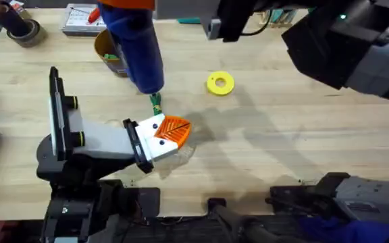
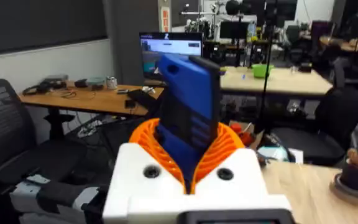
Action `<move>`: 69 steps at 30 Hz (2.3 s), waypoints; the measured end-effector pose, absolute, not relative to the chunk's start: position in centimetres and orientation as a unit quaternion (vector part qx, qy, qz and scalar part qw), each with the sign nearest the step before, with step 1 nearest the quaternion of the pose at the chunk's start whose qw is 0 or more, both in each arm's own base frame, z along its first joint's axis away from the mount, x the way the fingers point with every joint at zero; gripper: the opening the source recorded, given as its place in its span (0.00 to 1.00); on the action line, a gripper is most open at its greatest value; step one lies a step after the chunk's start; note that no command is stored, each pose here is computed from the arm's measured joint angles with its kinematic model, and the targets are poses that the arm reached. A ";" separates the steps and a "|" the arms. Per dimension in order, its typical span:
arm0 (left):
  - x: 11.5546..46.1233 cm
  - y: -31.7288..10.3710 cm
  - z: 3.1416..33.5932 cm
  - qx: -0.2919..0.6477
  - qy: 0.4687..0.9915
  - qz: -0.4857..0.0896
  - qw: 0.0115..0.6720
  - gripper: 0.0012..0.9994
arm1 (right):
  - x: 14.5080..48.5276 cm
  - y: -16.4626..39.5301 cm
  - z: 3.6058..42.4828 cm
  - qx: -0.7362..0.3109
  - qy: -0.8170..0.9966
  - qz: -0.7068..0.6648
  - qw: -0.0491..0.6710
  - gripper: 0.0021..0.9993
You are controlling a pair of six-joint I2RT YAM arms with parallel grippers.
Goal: Pick up the gripper from the table and insert it into the empty holder that is missing its gripper. Then pick up a screw, insert it into the mounting hole, and use the screwdriver to tighten it. Finally, clean up the table by picking up the vegetable and placing it into the bucket.
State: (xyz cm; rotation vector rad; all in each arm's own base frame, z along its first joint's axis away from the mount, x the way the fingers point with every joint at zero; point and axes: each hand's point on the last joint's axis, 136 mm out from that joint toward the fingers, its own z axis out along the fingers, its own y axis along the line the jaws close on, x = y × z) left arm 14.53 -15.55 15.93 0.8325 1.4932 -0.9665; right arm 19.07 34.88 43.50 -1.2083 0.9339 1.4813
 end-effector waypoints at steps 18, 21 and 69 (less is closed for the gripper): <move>14.5 -15.5 15.9 0.353 0.632 -0.409 0.556 0.01 | 17.7 35.1 42.3 -0.506 0.361 0.613 0.487 0.02; 14.5 -15.5 15.9 0.353 0.632 -0.409 0.555 0.01 | 17.5 35.2 42.3 -0.508 0.359 0.615 0.485 0.02; 14.5 -15.5 15.9 0.353 0.632 -0.409 0.555 0.01 | 17.1 36.9 37.9 -0.529 0.365 0.609 0.466 0.02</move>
